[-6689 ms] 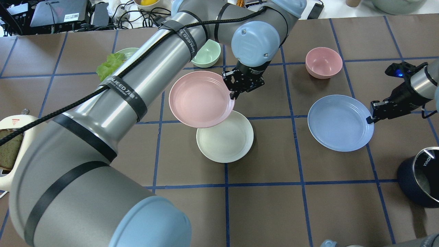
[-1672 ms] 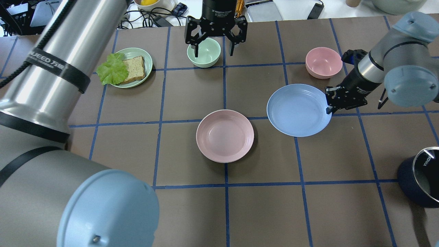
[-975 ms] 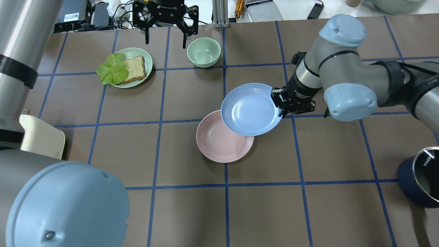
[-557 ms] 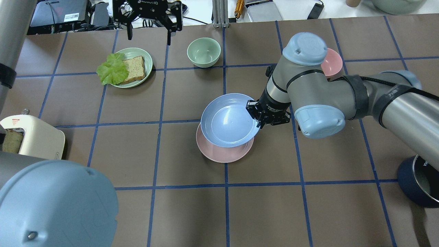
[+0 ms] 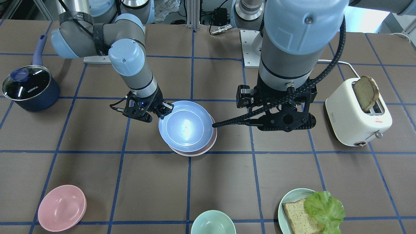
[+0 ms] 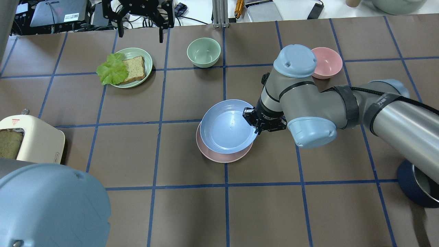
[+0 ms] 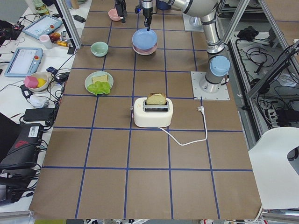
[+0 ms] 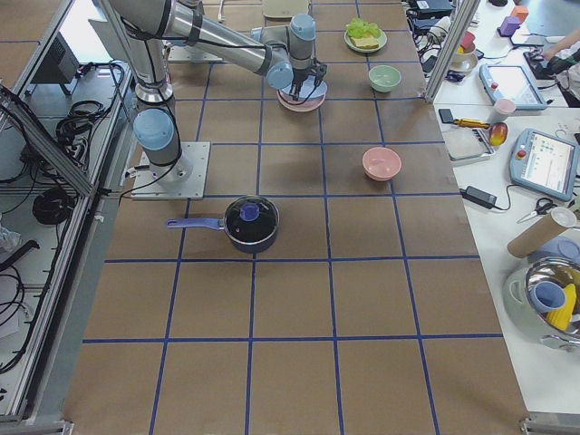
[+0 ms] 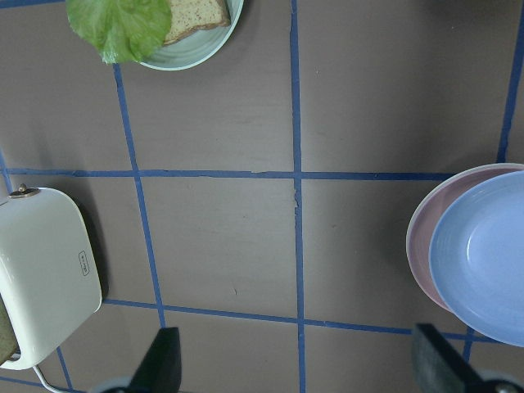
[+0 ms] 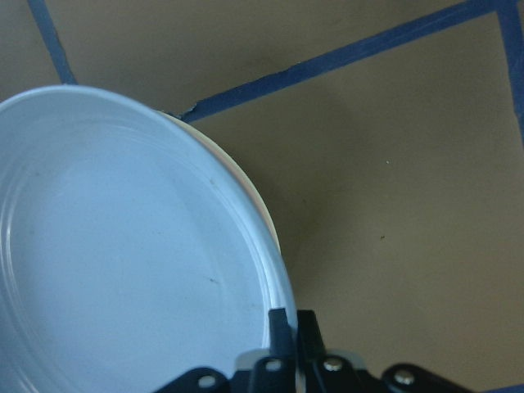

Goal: Stack three plates with pink and blue

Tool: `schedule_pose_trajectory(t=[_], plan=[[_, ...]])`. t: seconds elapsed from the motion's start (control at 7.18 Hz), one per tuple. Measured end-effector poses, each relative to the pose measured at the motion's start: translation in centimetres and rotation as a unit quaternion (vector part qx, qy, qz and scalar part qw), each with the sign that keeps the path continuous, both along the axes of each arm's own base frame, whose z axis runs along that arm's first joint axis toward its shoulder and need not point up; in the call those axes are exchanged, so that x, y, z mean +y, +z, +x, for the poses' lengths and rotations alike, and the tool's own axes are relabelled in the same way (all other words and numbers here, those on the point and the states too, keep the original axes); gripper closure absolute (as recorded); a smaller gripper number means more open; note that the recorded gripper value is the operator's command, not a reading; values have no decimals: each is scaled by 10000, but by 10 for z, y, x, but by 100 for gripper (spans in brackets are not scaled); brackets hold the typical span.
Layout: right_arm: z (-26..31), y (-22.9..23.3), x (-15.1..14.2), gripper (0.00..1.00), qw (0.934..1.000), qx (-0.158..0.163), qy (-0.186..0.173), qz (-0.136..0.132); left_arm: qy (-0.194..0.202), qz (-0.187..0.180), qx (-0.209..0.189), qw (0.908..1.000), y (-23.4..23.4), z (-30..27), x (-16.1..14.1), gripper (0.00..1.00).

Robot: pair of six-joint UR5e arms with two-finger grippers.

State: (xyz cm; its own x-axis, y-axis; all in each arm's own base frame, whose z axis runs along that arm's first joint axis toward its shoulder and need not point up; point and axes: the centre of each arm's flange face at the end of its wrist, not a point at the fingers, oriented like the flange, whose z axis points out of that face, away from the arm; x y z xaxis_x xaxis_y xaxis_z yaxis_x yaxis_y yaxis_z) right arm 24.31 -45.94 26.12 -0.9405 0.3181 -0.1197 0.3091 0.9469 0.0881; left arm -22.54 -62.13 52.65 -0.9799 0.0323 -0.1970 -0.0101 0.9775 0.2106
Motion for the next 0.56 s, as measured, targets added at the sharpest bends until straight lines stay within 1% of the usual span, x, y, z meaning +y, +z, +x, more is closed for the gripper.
schedule_pose_trajectory(t=[0.14, 0.28, 0.42, 0.56], plan=[[1, -3, 1, 64, 10000, -7, 9, 20, 10, -6, 47, 10000, -11, 0, 4, 0], [1, -4, 2, 24, 10000, -17, 15, 18, 13, -64, 82, 9999, -24, 0, 11, 0], [1, -6, 1, 10, 10000, -20, 34, 12, 11, -109, 100, 9999, -36, 2, 24, 0], [0, -2, -5, 9, 9999, -20, 107, -96, 11, -145, 112, 9998, -43, 5, 41, 0]])
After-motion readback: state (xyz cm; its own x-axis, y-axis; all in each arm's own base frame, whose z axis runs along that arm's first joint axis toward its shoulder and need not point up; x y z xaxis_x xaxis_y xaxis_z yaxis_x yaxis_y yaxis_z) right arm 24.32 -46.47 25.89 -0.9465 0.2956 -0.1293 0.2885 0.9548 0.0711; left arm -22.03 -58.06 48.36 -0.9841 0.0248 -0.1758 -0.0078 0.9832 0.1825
